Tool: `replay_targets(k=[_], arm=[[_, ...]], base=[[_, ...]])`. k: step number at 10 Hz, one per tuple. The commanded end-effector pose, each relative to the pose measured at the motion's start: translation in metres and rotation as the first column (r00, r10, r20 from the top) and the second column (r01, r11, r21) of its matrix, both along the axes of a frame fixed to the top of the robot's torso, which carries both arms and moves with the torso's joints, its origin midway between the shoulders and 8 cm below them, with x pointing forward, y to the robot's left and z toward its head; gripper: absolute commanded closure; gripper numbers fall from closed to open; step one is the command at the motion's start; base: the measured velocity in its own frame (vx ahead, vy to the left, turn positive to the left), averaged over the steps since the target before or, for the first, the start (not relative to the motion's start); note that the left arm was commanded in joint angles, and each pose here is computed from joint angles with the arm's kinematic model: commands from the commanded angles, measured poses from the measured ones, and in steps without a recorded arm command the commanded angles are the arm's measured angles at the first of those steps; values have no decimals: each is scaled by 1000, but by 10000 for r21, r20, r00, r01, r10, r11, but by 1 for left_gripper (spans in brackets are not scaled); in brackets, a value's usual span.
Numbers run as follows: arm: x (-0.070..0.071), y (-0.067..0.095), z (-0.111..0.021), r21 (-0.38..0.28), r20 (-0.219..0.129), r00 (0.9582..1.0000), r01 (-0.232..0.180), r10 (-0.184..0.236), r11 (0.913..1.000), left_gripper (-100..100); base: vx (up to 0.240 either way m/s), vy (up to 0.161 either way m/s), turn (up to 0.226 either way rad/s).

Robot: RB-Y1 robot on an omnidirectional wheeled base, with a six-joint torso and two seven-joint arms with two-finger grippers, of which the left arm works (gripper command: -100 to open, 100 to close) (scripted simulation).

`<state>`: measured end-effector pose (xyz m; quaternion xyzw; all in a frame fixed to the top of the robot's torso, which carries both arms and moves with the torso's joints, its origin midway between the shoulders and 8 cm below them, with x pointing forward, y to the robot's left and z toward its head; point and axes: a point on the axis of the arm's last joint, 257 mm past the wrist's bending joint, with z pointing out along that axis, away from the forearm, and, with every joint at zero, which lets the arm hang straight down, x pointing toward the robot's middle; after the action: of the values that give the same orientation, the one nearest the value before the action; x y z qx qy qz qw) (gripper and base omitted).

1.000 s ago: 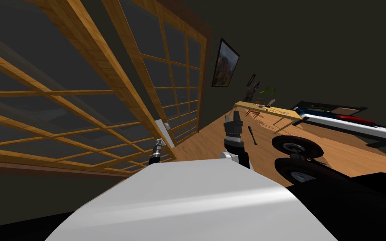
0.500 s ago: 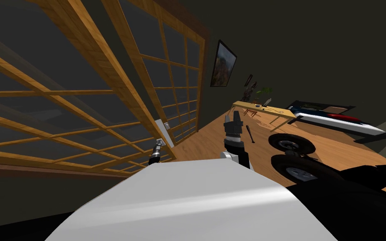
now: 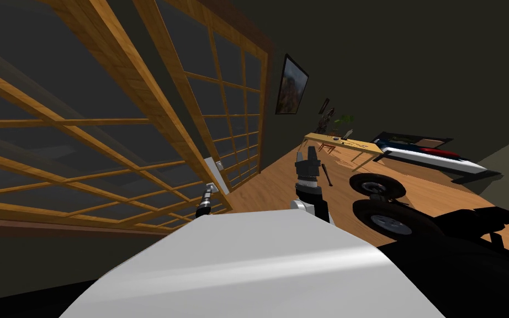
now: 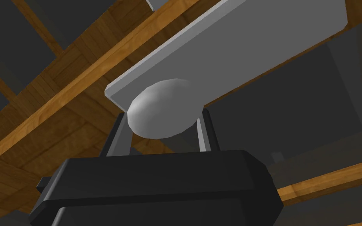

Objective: Pull the door open

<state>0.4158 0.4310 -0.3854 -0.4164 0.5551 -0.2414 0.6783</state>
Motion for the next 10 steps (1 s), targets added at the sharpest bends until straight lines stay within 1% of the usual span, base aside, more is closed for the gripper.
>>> replay_targets(k=[1, 2, 4, 5, 6, 7, 8, 9, 10], arm=[[1, -5, 0, -612, 205, 9998, 63, -51, 9981, 100], [1, -5, 0, -694, 231, 9997, 68, -52, 9976, 100], [1, -4, 1, -1465, 508, 9987, 49, 26, 9892, 100], [1, -4, 1, -1641, 564, 9984, 66, 27, 9864, 100], [1, -3, 1, -2027, 703, 9975, 68, 77, 9792, 100], [1, -3, 1, -2111, 730, 9973, 77, 79, 9774, 100], [1, -2, 2, -2541, 881, 9960, 92, 136, 9671, 100], [1, -2, 2, -2576, 893, 9959, 97, 138, 9662, 100], [0, -1, 2, -3021, 1049, 9943, 124, 203, 9532, 100]], base=[[-33, 12, -55], [-27, 10, -34], [-45, 15, -67], [-39, 20, -43], [-39, 12, -51], [-36, 12, -17], [-42, 11, -62], [-35, 10, -34], [-38, 11, -45]])
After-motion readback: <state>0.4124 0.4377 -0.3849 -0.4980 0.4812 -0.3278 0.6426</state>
